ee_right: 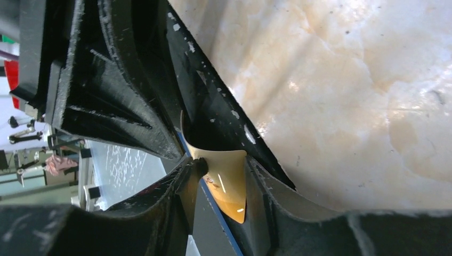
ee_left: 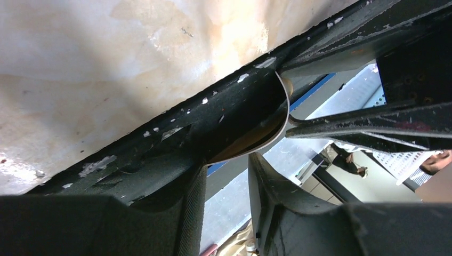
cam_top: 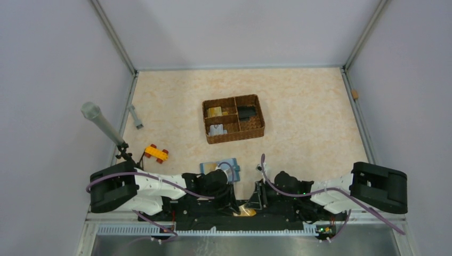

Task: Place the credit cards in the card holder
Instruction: Pick up the credit card at the corner of the board.

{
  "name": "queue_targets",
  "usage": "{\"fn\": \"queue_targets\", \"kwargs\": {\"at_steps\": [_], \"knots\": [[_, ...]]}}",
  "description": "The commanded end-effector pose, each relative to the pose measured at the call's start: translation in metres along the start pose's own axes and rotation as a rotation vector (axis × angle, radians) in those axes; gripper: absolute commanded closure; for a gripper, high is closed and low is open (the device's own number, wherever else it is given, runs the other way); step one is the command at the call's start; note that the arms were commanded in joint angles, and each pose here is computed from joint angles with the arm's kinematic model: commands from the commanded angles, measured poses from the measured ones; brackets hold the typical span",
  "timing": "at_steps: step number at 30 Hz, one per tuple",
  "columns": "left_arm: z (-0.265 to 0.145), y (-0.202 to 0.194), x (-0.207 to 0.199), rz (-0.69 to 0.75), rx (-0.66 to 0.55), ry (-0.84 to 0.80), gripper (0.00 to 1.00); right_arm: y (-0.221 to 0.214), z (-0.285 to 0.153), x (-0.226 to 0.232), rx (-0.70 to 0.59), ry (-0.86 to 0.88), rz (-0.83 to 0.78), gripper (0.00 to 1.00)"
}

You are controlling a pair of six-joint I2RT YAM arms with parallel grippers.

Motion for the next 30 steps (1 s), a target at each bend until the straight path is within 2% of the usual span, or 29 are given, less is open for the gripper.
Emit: {"fn": "queue_targets", "kwargs": {"at_steps": [1,3,7,14,19,24,30], "knots": [[0.011,0.039,0.025,0.009,-0.206,0.077,0.63,-0.036,-0.002,0.008,0.201,0.042,-0.02,0.57],[0.012,0.04,0.027,0.006,-0.205,0.081,0.67,-0.035,-0.003,0.01,0.192,0.051,-0.037,0.52],[0.013,0.041,0.025,0.033,-0.201,0.08,0.7,-0.033,-0.002,0.012,0.196,0.057,-0.07,0.5],[0.009,0.044,0.017,0.085,-0.22,0.046,0.78,-0.026,0.0,0.004,0.18,-0.032,-0.115,0.48],[0.005,0.045,0.009,0.123,-0.237,0.015,0.8,-0.018,-0.001,-0.004,0.172,-0.132,-0.167,0.49],[-0.004,0.051,-0.005,0.186,-0.285,-0.028,0.85,-0.011,-0.002,-0.012,0.146,-0.229,-0.199,0.59],[-0.018,0.057,-0.027,0.287,-0.355,-0.106,0.99,-0.001,-0.007,-0.022,0.1,-0.318,-0.19,0.71]]}}
Point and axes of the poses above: each gripper's point midway between its finger pads, its own z axis out along the fingers, its own x axis along the line the jaws close on, y = z × x, the point moved 1 cm from there along -z, back along the fingers, and after that the axes turned 13 degrees about -z, right-handed, at the moved point
